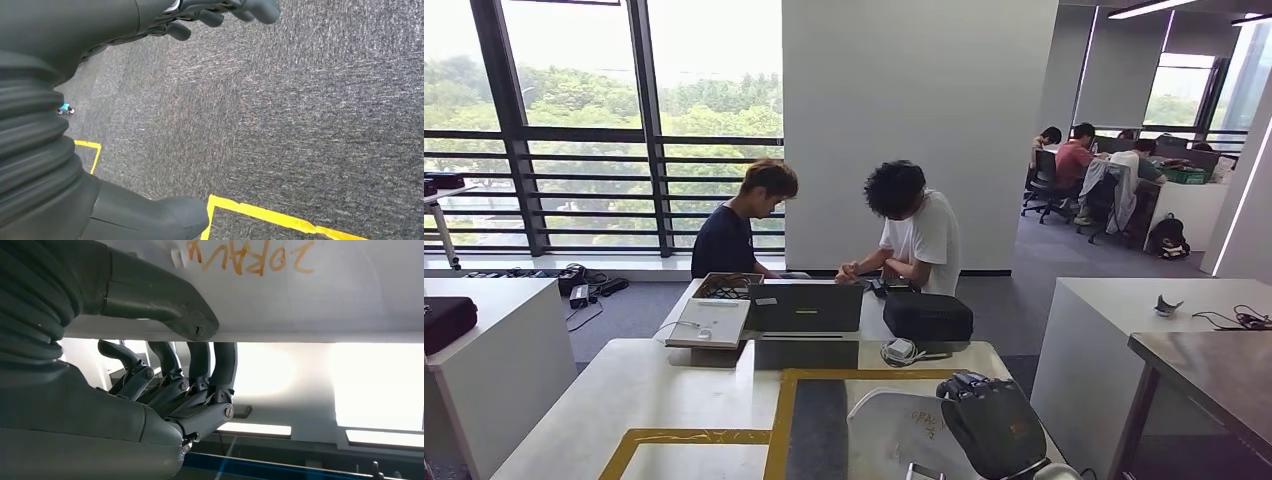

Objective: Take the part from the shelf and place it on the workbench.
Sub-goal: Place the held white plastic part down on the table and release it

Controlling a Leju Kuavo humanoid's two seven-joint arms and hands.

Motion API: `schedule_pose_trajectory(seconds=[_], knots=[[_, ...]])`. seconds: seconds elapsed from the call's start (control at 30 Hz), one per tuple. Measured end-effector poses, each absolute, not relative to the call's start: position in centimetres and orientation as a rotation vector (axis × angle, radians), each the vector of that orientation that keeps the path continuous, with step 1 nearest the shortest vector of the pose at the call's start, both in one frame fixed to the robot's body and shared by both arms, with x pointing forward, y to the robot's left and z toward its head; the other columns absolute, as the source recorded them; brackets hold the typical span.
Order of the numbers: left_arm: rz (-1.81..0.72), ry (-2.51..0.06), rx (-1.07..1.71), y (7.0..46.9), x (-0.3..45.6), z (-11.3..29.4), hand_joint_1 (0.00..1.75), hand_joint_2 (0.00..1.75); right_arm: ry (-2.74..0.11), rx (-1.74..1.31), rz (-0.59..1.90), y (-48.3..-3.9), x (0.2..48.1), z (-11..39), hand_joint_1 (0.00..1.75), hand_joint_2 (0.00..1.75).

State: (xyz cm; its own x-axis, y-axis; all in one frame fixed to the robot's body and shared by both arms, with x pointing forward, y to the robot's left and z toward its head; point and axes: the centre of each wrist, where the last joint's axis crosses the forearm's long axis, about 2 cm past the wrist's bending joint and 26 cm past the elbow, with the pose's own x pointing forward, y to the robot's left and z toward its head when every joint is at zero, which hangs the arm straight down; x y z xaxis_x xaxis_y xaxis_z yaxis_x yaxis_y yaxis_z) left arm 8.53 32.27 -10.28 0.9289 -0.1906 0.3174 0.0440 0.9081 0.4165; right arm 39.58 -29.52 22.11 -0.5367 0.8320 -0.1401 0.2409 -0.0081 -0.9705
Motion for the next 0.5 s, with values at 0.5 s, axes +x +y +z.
schedule_pose_trajectory(seconds=[0.5], knots=[[-0.140,-0.361,0.395,31.0,9.0,-10.2,0.00,1.75,-1.778,-1.088,1.593,-27.9,40.0,22.2,1.75,1.75]])
